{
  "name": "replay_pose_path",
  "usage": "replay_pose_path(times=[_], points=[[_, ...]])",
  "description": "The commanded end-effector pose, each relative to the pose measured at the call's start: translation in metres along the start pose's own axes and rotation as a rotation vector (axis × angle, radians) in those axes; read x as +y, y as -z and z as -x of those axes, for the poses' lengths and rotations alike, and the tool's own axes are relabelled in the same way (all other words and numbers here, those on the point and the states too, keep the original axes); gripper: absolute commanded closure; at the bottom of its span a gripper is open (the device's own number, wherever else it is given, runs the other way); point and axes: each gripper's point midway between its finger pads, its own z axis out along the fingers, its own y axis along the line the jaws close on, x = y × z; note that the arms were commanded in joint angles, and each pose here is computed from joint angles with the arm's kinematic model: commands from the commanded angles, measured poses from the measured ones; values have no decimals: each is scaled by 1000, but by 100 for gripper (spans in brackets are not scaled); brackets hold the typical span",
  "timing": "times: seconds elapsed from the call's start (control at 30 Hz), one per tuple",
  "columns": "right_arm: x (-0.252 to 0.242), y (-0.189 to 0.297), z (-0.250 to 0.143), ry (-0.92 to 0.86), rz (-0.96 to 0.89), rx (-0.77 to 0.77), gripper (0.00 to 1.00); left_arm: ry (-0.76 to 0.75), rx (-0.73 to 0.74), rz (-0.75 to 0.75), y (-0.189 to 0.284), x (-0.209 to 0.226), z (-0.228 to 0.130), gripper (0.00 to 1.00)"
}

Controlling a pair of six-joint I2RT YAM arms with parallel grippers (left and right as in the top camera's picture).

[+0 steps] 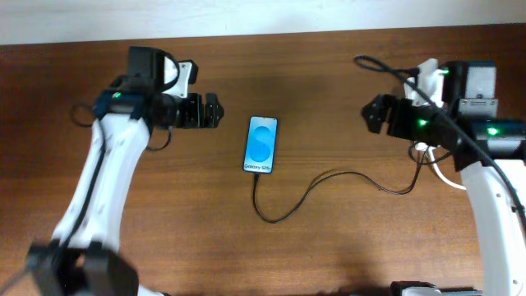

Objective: Plug charger to phone and switch on socket
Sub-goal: 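Lower the phone onto the table with the left gripper and release, then move the right gripper over the power strip switch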

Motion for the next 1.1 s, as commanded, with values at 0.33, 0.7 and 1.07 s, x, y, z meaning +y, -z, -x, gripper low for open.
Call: replay_pose_path(times=[0.33, 0.7, 1.07], points=[[-133, -87, 61, 66, -334, -53, 2, -267, -412, -41, 188, -68, -148, 0], [-200, -177, 43, 105, -265, 43, 2, -261, -394, -41, 187, -67, -155, 1], [-214, -208, 41, 112, -265, 31, 1, -261, -394, -40, 187, -67, -155, 1]])
